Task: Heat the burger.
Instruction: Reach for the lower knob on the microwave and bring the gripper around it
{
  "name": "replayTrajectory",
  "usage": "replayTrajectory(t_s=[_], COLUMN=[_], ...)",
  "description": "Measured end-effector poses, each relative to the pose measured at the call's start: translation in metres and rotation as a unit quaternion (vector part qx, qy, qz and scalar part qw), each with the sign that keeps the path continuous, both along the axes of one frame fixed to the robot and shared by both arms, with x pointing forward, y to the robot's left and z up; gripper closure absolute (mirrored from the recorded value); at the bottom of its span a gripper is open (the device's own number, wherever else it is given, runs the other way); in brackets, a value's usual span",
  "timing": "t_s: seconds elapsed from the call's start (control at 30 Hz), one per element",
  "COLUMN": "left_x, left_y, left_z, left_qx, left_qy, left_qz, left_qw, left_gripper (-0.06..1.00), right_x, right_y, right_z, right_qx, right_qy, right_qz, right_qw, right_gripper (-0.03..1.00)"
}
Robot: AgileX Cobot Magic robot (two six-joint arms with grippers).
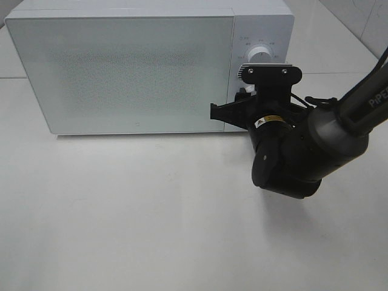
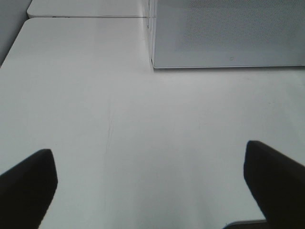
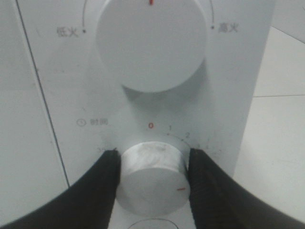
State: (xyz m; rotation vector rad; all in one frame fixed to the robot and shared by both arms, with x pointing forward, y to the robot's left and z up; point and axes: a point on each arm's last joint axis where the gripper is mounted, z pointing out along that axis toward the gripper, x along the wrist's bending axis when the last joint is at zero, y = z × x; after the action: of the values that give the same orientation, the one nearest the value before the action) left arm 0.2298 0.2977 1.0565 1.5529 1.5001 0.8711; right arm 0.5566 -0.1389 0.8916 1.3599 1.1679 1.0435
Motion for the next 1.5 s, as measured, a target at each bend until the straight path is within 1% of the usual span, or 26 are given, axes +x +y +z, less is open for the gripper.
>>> replayTrajectory(t_s=[0.57, 0.73, 0.8, 0.83, 0.9, 0.93, 0.97, 1.0, 1.03, 1.07, 1.1, 1.17, 1.2, 1.23, 1.27, 1.3, 1.33, 1.37, 1.4, 1.43, 1.47, 1.5], left_x=[0.0000, 0.0000, 0.0000, 0.0000, 0.0000, 0.0000, 0.0000, 0.0000, 0.0000, 0.0000, 0.0000, 0.0000, 0.0000, 0.0000, 0.0000, 0.0000, 0.0000, 0.0000, 0.0000, 0.0000, 0.0000, 0.0000], left_y=[0.0000, 0.0000, 0.0000, 0.0000, 0.0000, 0.0000, 0.0000, 0.0000, 0.0000, 0.0000, 0.0000, 0.0000, 0.0000, 0.0000, 0.0000, 0.0000, 0.0000, 0.0000, 0.0000, 0.0000, 0.0000, 0.0000], left_z=[0.0000, 0.0000, 0.0000, 0.0000, 0.0000, 0.0000, 0.0000, 0.0000, 0.0000, 0.0000, 0.0000, 0.0000, 0.0000, 0.0000, 0.0000, 0.0000, 0.0000, 0.0000, 0.0000, 0.0000, 0.0000, 0.0000], left_qx=[0.000, 0.000, 0.000, 0.000, 0.000, 0.000, 0.000, 0.000, 0.000, 0.000, 0.000, 0.000, 0.000, 0.000, 0.000, 0.000, 0.000, 0.000, 0.000, 0.000, 0.000, 0.000], left_qy=[0.000, 0.000, 0.000, 0.000, 0.000, 0.000, 0.000, 0.000, 0.000, 0.000, 0.000, 0.000, 0.000, 0.000, 0.000, 0.000, 0.000, 0.000, 0.000, 0.000, 0.000, 0.000], left_qz=[0.000, 0.000, 0.000, 0.000, 0.000, 0.000, 0.000, 0.000, 0.000, 0.000, 0.000, 0.000, 0.000, 0.000, 0.000, 0.000, 0.000, 0.000, 0.000, 0.000, 0.000, 0.000], left_qw=[1.000, 1.000, 1.000, 1.000, 1.000, 1.000, 1.000, 1.000, 1.000, 1.000, 1.000, 1.000, 1.000, 1.000, 1.000, 1.000, 1.000, 1.000, 1.000, 1.000, 1.000, 1.000], left_gripper=[-0.04, -0.04, -0.04, -0.04, -0.04, -0.04, -0.04, -0.04, -0.04, -0.04, -0.04, -0.04, -0.04, -0.04, -0.04, -0.04, -0.04, -0.04, -0.04, -0.04, -0.04, -0.04], right_x=[0.0004, 0.0004, 0.0004, 0.0004, 0.0004, 0.0004, 0.0004, 0.0004, 0.0004, 0.0003, 0.0003, -0.0001, -0.0001, -0.0003, -0.0003, -0.0003, -0.0004, -0.0004, -0.0005, -0.0005, -0.0010, -0.0010], right_y=[-0.0002, -0.0002, -0.0002, -0.0002, -0.0002, -0.0002, -0.0002, -0.0002, 0.0001, 0.0001, 0.0001, -0.0003, -0.0003, -0.0002, -0.0002, 0.0000, 0.0002, 0.0002, 0.0001, 0.0001, 0.0000, 0.0001], right_z=[0.0001, 0.0001, 0.0001, 0.0001, 0.0001, 0.0001, 0.0001, 0.0001, 0.0002, 0.0001, 0.0001, -0.0002, -0.0002, -0.0003, -0.0003, -0.0007, -0.0011, -0.0011, -0.0015, -0.0015, -0.0018, -0.0021], right_qx=[0.003, 0.014, 0.030, 0.030, 0.059, 0.059, 0.082, 0.082, 0.108, 0.120, 0.120, 0.156, 0.156, 0.185, 0.185, 0.217, 0.236, 0.236, 0.275, 0.275, 0.310, 0.328], right_qy=[-0.001, -0.003, -0.005, -0.005, -0.010, -0.010, -0.013, -0.013, -0.018, -0.020, -0.020, -0.026, -0.026, -0.030, -0.030, -0.034, -0.036, -0.036, -0.042, -0.042, -0.046, -0.049], right_qz=[0.001, 0.000, -0.002, -0.002, -0.005, -0.005, -0.007, -0.007, -0.009, -0.009, -0.009, -0.009, -0.009, -0.010, -0.010, -0.013, -0.013, -0.013, -0.015, -0.015, -0.017, -0.019], right_qw=[1.000, 1.000, 1.000, 1.000, 0.998, 0.998, 0.997, 0.997, 0.994, 0.993, 0.993, 0.987, 0.987, 0.982, 0.982, 0.975, 0.971, 0.971, 0.960, 0.960, 0.950, 0.943], right_gripper=[0.53, 0.53, 0.53, 0.53, 0.53, 0.53, 0.53, 0.53, 0.53, 0.53, 0.53, 0.53, 0.53, 0.53, 0.53, 0.53, 0.53, 0.53, 0.53, 0.53, 0.53, 0.53])
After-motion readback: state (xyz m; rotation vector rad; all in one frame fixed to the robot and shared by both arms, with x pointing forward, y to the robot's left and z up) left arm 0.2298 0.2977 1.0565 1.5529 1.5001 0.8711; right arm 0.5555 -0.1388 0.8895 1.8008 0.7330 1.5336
